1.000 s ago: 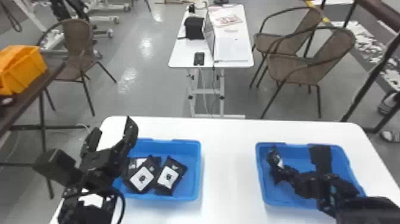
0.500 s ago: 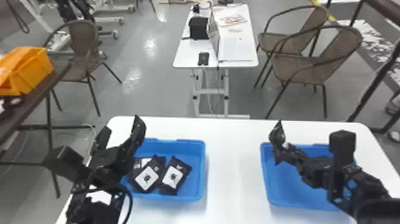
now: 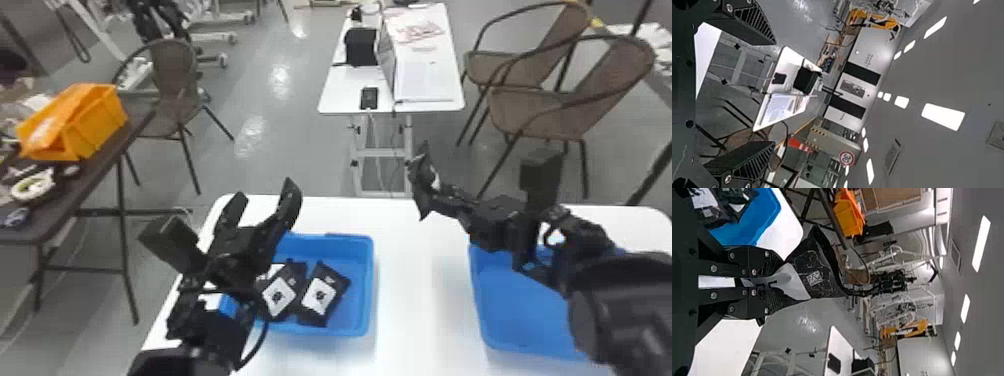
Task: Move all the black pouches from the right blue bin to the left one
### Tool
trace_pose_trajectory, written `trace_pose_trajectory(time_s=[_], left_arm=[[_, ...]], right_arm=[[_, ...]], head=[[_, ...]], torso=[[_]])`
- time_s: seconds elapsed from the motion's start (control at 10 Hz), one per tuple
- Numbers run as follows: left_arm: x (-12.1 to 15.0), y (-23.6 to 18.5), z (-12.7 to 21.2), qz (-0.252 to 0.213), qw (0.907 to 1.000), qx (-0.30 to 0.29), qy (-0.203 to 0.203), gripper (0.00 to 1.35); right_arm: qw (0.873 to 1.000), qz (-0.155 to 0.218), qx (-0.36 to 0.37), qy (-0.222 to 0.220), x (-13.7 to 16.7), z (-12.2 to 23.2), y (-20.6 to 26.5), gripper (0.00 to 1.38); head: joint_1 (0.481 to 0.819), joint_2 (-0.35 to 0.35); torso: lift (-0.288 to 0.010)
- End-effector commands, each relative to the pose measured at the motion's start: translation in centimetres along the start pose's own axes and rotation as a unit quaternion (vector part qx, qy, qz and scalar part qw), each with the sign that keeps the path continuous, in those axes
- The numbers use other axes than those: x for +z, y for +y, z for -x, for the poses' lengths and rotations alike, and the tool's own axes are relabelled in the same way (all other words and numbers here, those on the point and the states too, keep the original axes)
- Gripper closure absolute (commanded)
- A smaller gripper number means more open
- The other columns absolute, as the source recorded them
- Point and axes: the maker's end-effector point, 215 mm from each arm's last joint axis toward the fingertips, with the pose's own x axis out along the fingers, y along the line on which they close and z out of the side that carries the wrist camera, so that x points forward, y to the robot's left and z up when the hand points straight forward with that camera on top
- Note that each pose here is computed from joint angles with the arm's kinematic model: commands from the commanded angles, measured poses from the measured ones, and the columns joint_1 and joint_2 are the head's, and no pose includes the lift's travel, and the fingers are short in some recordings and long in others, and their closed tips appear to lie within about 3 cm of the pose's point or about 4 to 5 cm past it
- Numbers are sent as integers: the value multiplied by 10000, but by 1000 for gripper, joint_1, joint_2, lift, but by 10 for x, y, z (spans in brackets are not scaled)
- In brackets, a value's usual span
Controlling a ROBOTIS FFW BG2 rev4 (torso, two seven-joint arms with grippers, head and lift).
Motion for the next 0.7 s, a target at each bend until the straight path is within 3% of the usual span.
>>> trace_pose_trajectory(time_s=[0.0,0.2,0.6], left_arm=[[-2,-21,-11,52,9994,-309,117,122],[-8,-47,-18,154,9977,-616,224,122],[-31,-74,-23,351,9914,-1028,724,127]], right_arm=[[9989,132,430,102,7,-32,28,1078],[9952,186,937,221,8,-65,62,1078],[9882,88,1511,241,20,-93,104,1079]], head=[[695,179],[695,196],[695,222]], torso=[[10],[10],[10]])
